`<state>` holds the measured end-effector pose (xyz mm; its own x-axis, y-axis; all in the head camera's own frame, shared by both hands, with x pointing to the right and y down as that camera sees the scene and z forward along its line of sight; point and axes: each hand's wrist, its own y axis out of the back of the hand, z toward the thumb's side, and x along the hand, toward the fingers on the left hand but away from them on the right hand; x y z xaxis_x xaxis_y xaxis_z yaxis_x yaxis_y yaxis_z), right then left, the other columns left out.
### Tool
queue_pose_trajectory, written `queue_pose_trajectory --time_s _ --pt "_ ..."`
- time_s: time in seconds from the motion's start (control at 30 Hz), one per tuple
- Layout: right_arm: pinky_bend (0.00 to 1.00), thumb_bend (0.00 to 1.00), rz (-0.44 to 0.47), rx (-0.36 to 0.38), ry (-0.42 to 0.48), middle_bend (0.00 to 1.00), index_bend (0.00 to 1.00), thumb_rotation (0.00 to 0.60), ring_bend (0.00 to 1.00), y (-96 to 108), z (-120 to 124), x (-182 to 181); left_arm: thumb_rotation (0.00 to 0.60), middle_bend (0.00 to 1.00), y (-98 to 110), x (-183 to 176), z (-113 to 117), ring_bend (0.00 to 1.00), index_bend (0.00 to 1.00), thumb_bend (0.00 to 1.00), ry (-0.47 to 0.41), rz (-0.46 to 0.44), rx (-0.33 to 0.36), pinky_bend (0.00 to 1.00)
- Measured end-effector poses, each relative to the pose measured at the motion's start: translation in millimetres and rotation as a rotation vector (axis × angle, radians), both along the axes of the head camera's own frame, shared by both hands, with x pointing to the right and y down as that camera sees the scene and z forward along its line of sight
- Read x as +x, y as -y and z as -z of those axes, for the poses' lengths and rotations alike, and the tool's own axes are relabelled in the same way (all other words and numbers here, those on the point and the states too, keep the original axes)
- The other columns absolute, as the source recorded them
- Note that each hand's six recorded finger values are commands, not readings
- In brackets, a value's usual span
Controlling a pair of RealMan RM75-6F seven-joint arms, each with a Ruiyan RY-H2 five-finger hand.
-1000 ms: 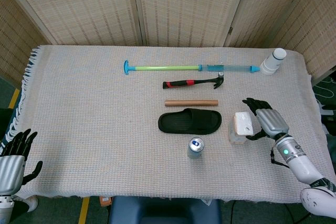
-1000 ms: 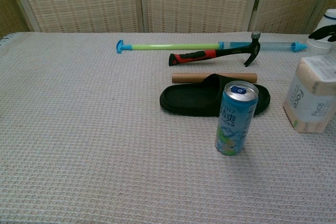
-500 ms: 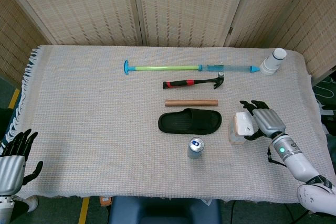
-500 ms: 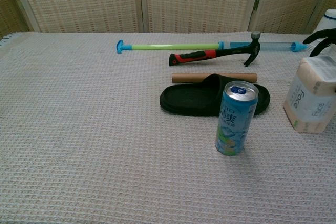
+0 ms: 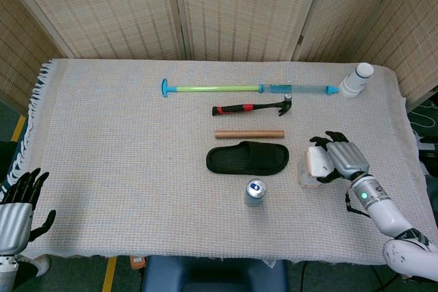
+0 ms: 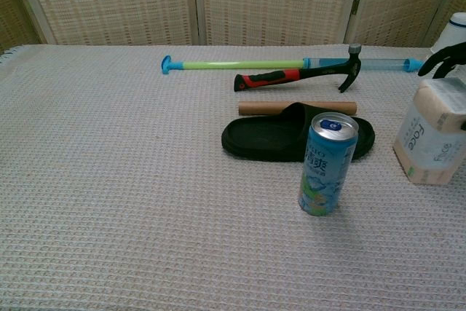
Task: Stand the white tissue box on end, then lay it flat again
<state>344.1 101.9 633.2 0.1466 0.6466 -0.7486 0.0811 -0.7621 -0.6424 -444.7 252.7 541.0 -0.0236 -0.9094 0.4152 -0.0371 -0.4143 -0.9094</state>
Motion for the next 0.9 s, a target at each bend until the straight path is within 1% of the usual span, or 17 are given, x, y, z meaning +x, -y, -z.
queue_pose_trajectory --time_s 0.1,0.37,0.5,0.53,0.6,0.67,0.77,0.9 --pt "0.0 0.07 -0.002 0.003 -0.003 0.29 0.32 0.6 0.09 -0.1 0.3 0.6 0.6 0.0 -0.2 0.3 0.3 0.0 0.09 0.34 -0.002 -0.002 0.0 0.15" --pt "0.0 0.09 -0.014 0.018 -0.021 0.32 0.35 0.6 0.11 0.9 1.6 5.9 0.6 0.0 -0.3 0.3 -0.2 0.0 0.09 0.34 0.0 -0.002 -0.001 0.15" --pt "0.0 0.1 -0.019 0.03 -0.032 0.36 0.38 0.6 0.14 2.0 2.4 9.1 0.6 0.0 -0.3 0.4 -0.7 0.0 0.09 0.34 0.0 -0.002 -0.002 0.15" --pt "0.0 0.11 -0.02 0.032 -0.032 0.37 0.39 0.6 0.15 2.1 2.4 9.4 0.6 0.0 -0.3 0.4 -0.7 0.0 0.09 0.34 0.0 -0.002 -0.002 0.15" --pt "0.0 0.15 -0.021 0.042 -0.032 0.43 0.47 0.6 0.22 3.1 3.2 9.6 0.6 0.0 -0.3 0.4 -0.8 0.0 0.09 0.34 0.001 -0.002 -0.002 0.15" --pt "0.0 0.19 -0.023 0.065 -0.029 0.46 0.51 0.6 0.25 5.0 4.6 9.8 0.6 0.0 -0.5 0.4 -0.9 0.0 0.09 0.34 0.002 -0.002 -0.003 0.15" --pt "0.0 0.21 -0.034 0.109 -0.014 0.48 0.51 0.6 0.27 7.7 8.0 11.1 0.6 0.0 -0.5 0.5 -0.7 0.0 0.09 0.34 0.001 -0.001 -0.002 0.15" --pt "0.0 0.22 -0.075 0.133 0.051 0.49 0.51 0.6 0.28 8.8 11.2 12.4 0.6 0.0 -0.4 0.7 -0.5 0.0 0.09 0.34 0.0 -0.002 -0.002 0.15"
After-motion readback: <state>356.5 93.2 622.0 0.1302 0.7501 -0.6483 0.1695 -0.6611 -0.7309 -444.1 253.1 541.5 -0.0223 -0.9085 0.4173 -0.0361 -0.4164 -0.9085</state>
